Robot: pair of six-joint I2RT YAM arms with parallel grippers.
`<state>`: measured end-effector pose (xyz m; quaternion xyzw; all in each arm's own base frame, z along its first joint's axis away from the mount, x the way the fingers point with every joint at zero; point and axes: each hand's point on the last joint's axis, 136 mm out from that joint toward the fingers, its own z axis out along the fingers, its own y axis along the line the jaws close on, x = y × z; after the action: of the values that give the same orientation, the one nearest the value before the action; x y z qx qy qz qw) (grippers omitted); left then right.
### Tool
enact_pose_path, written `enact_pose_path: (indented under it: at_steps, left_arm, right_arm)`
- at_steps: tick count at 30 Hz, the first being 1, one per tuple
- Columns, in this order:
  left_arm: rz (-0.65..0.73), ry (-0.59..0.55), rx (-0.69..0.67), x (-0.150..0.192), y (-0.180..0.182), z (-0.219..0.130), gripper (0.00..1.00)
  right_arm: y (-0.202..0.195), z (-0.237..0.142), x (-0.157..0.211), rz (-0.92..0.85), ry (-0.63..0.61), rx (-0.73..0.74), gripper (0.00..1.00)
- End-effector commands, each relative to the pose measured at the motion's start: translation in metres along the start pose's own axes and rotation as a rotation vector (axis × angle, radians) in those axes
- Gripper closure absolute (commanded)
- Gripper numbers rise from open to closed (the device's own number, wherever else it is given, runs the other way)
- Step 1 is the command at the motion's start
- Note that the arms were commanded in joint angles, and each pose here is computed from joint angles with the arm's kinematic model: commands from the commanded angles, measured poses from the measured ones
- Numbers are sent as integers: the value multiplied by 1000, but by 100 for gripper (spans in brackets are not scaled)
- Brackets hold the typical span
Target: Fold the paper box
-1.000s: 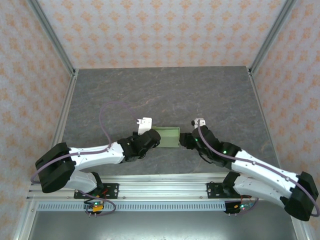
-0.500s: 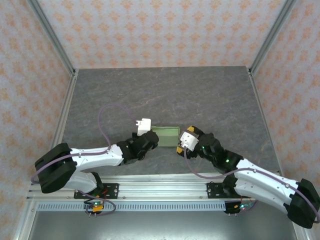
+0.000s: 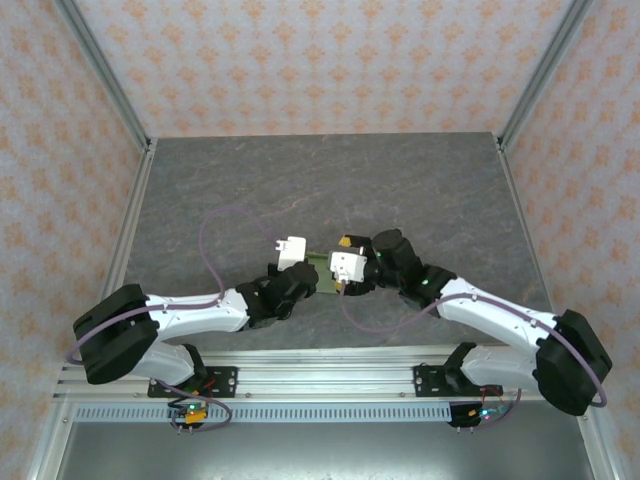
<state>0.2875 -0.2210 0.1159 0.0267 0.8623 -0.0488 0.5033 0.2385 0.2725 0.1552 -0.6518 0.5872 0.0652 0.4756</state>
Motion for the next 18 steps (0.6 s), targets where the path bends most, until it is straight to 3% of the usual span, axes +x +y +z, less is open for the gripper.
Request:
enact_pose_path:
  at_steps: [1, 8, 13, 18]
  left_arm:
    - [54, 41, -25, 21, 10, 2, 98]
    - [52, 32, -13, 25, 16, -2, 93]
    - [34, 8, 27, 15, 17, -13, 70]
    - [-13, -35, 119, -7, 14, -36, 43]
  right_arm:
    - [5, 10, 0, -16, -10, -41, 21]
    - [7, 34, 17, -33, 17, 15, 43]
    - [14, 36, 24, -83, 29, 35, 55]
    - [24, 40, 38, -100, 54, 37, 59]
